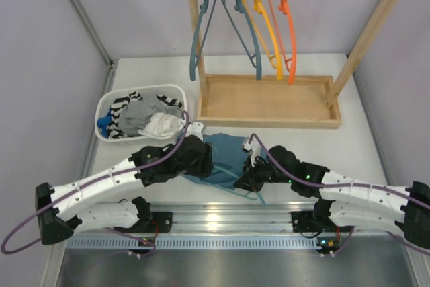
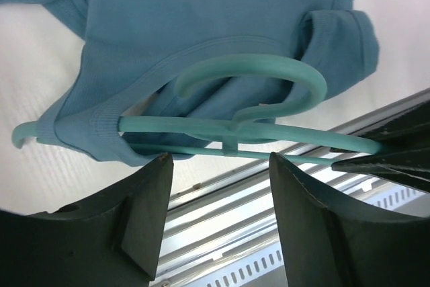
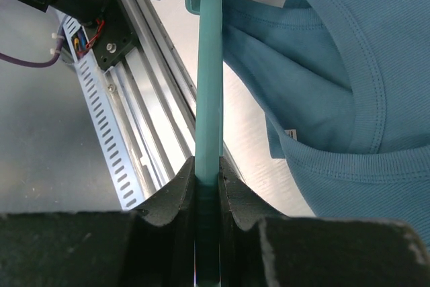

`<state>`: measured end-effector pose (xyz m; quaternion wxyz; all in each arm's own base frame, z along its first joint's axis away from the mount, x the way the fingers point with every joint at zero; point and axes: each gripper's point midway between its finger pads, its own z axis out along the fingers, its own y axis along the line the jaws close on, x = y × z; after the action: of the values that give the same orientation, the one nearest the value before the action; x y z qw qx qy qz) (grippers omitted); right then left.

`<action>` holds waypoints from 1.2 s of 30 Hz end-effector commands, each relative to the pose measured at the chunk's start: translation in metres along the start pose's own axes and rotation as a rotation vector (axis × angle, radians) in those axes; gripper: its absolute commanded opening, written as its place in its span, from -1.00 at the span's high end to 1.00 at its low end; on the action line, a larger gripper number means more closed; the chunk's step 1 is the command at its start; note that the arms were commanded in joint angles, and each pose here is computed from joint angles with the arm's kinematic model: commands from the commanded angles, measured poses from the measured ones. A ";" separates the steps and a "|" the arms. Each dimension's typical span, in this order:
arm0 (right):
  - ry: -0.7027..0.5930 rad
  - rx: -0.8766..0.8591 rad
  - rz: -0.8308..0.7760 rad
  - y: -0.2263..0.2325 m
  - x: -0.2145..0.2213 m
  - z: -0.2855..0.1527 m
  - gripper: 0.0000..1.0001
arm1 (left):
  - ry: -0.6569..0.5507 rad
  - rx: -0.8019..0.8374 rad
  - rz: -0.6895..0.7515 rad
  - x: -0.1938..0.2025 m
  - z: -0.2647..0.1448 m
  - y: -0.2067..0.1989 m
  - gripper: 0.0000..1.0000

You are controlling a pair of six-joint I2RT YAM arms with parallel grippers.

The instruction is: Place the tank top on the hanger

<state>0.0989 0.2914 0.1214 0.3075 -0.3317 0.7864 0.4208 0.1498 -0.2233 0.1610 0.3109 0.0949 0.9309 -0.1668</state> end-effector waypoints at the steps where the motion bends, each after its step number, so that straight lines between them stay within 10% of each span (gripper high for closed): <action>1: -0.088 -0.053 -0.059 0.013 -0.020 0.004 1.00 | -0.125 0.163 -0.050 -0.020 -0.005 -0.026 -0.29; 27: -0.066 -0.028 -0.050 0.006 -0.013 0.011 1.00 | -0.376 0.130 -0.023 -0.023 0.034 -0.025 -0.06; 36: -0.048 -0.012 -0.047 0.003 -0.010 0.014 1.00 | -0.412 0.094 -0.014 -0.023 0.036 -0.016 0.63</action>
<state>0.1018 0.2961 0.1093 0.3078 -0.3321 0.7895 0.4142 0.1760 -0.2493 0.1360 0.4609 0.0858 0.8578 -0.2108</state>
